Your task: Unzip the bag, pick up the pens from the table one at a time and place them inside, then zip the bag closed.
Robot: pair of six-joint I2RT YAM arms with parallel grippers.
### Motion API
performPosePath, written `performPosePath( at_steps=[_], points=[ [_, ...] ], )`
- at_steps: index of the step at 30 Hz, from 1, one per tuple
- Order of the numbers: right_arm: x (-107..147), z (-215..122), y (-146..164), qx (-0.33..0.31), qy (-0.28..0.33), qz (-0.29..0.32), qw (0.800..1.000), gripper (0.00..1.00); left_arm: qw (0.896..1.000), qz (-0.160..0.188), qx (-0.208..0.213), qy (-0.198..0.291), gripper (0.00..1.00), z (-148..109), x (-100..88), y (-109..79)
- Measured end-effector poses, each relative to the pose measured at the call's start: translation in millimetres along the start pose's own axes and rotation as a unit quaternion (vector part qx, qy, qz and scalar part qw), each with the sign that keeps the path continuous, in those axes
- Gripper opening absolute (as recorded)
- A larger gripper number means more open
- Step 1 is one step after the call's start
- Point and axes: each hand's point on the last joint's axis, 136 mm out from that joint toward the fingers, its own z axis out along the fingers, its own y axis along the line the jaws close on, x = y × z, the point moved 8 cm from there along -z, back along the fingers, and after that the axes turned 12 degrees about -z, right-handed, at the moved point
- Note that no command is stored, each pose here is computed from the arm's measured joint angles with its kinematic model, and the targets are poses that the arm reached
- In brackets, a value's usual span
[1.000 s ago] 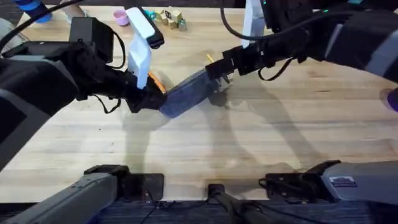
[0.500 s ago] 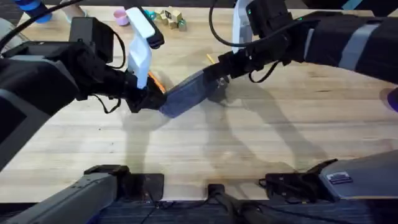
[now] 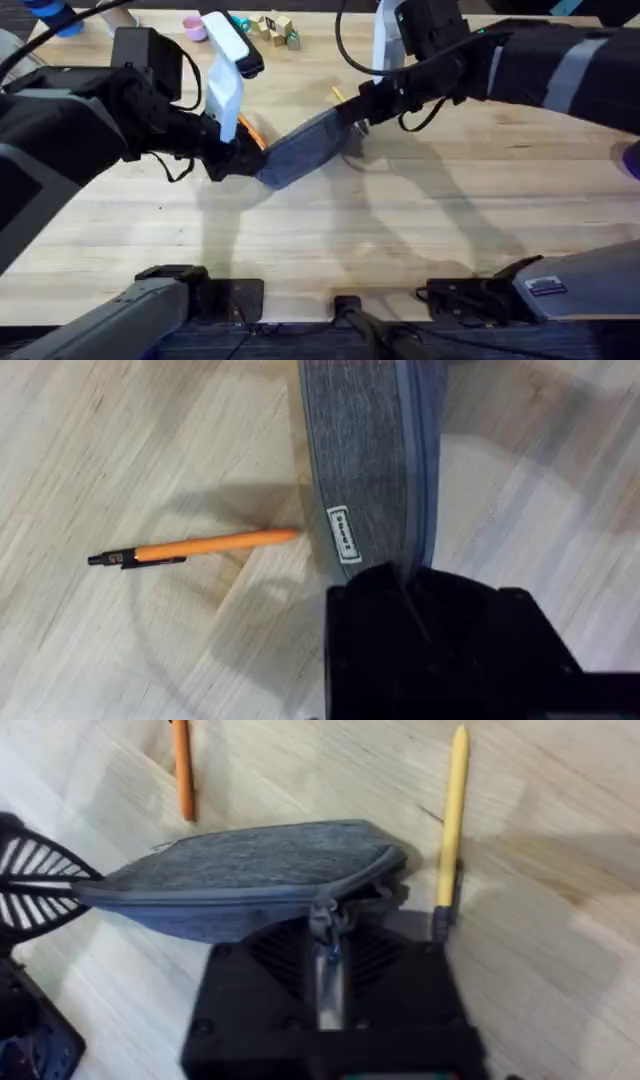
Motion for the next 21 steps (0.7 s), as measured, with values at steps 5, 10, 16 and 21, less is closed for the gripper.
performPosePath(
  at_steps=[5,10,16,21],
  points=[
    [0,0,1,-0.001,0.001,-0.003,1.000,0.034,1.000,0.000,0.000,0.000,0.042,0,-0.1,0.0],
    [1,0,1,-0.001,0.003,-0.002,1.000,0.034,1.000,0.000,0.000,0.000,0.042,0,-0.1,0.0],
    [3,-9,6,-0.001,0.009,-0.012,1.000,0.033,1.000,0.000,-0.001,0.000,0.042,0,0.0,0.1],
    [-6,-34,15,0.005,-0.023,-0.035,0.999,0.033,1.000,0.000,0.000,0.000,0.042,0,0.1,0.1]
  ],
)
